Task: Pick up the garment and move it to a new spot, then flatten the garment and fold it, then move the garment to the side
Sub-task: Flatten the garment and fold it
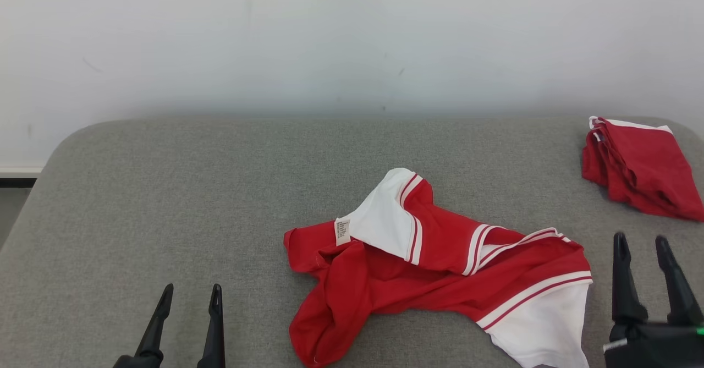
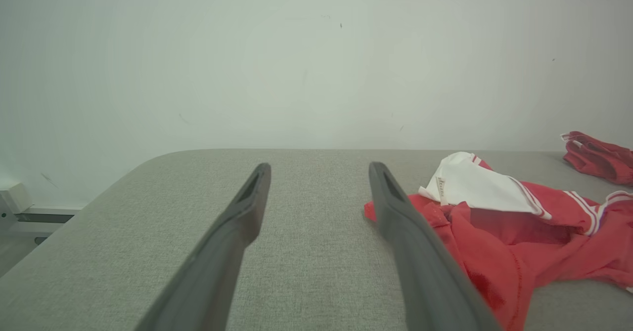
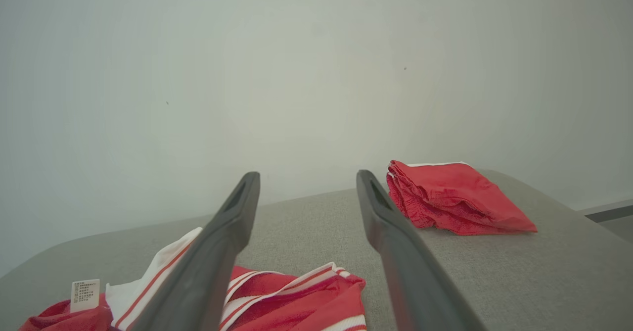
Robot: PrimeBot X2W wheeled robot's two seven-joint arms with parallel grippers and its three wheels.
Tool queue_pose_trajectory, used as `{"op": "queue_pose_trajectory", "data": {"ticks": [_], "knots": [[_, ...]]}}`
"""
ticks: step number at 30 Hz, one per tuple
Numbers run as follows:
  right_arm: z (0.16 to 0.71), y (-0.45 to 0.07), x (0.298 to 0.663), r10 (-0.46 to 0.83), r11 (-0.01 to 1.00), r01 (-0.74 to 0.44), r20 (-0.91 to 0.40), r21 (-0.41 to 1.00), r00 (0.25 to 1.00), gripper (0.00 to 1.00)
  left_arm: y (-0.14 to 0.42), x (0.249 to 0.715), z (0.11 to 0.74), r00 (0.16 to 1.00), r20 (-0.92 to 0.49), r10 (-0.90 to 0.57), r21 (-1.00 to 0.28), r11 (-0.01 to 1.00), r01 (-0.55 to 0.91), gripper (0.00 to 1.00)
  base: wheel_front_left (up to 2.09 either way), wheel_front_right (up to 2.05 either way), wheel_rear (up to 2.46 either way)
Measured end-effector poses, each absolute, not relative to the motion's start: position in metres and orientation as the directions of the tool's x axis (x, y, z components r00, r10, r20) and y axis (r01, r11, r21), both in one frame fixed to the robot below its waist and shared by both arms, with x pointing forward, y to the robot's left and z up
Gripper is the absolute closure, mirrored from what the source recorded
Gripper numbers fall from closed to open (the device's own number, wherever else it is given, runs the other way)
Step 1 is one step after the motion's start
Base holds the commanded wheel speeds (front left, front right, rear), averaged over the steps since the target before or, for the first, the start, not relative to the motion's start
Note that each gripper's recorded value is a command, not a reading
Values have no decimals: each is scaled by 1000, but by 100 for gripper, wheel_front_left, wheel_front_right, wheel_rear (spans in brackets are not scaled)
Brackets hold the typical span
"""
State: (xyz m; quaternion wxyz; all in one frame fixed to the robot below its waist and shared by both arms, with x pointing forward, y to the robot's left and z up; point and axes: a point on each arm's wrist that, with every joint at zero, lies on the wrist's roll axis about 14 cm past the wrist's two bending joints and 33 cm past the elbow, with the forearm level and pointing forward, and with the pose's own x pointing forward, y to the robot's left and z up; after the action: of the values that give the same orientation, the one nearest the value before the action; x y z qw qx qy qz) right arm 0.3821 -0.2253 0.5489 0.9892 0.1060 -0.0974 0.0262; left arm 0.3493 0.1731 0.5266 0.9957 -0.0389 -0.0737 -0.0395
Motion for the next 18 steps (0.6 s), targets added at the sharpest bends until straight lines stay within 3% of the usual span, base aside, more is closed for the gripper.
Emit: {"op": "queue_pose_trajectory", "data": {"ticks": [7,18], "knots": [[533,-209,346,10,973,-50,174,226,985,0,183,346,523,989,140,-49,-63,996,58,0,0,0,0],[530,-196,338,19,971,-57,166,231,986,0,187,346,520,991,127,-53,-26,998,57,0,0,0,0]]}}
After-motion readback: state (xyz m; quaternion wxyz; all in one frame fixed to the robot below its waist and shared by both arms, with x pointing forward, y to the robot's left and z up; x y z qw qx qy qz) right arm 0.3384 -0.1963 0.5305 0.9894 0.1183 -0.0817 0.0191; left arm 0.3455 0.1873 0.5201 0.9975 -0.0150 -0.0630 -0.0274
